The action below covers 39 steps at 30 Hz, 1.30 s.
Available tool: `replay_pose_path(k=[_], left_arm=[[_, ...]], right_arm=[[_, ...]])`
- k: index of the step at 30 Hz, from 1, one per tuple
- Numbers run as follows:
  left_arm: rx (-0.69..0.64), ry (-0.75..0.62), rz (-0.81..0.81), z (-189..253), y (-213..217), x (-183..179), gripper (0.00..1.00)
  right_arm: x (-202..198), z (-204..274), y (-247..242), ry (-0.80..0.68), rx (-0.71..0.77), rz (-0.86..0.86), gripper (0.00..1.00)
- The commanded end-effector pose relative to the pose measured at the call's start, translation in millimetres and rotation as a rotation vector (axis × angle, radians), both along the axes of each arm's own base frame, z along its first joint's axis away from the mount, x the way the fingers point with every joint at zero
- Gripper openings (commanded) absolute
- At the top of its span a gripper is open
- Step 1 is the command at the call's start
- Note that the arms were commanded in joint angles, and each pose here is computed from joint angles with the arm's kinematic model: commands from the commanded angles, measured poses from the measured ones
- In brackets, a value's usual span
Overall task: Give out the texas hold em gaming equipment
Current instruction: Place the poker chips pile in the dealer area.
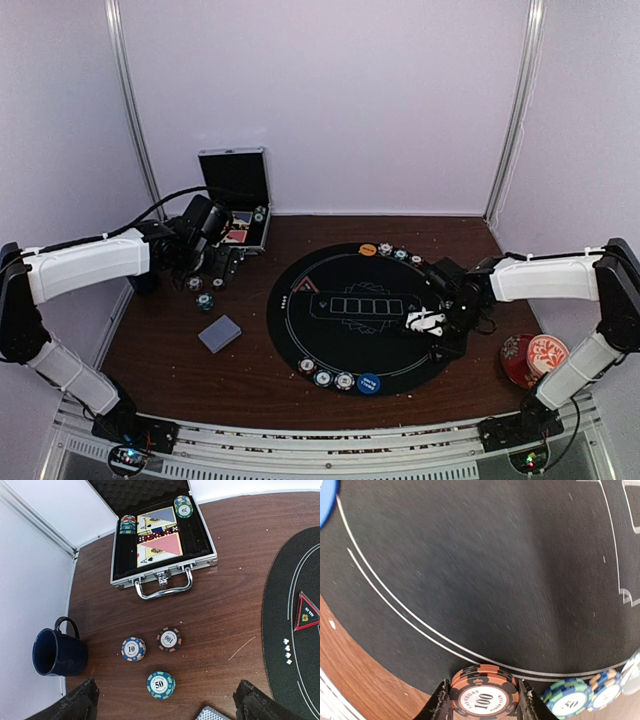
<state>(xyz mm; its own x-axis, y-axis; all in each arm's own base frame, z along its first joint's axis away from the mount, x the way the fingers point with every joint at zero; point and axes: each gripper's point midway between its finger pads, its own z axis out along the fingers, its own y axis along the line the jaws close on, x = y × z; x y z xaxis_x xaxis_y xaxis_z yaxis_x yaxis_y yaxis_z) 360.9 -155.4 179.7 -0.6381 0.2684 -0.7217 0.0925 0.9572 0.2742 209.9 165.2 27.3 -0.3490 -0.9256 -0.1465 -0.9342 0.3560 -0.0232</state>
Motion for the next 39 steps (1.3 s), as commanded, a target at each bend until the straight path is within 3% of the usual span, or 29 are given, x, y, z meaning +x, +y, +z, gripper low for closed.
replay_pose_path(k=[1,17,27,39], left_arm=[[-0.016,-0.009,-0.006,0.6,-3.4,4.7,0.98],[-0.011,0.008,-0.014,-5.3,-5.7,5.1,0.98],[-0.009,0.013,-0.016,-7.3,-6.2,5.2,0.98],[-0.004,0.024,-0.017,-10.9,-6.9,5.7,0.98]], right_arm=[[9.1,1.7,-11.3,-0.049,-0.005,-0.041,0.24],[14.8,-2.8,-25.2,-0.066,-0.007,-0.086,0.25],[16.1,4.9,-22.9,-0.075,0.007,-0.076,0.46],[26.8,24.9,-19.2,-0.124,0.025,-0.090,0.61]])
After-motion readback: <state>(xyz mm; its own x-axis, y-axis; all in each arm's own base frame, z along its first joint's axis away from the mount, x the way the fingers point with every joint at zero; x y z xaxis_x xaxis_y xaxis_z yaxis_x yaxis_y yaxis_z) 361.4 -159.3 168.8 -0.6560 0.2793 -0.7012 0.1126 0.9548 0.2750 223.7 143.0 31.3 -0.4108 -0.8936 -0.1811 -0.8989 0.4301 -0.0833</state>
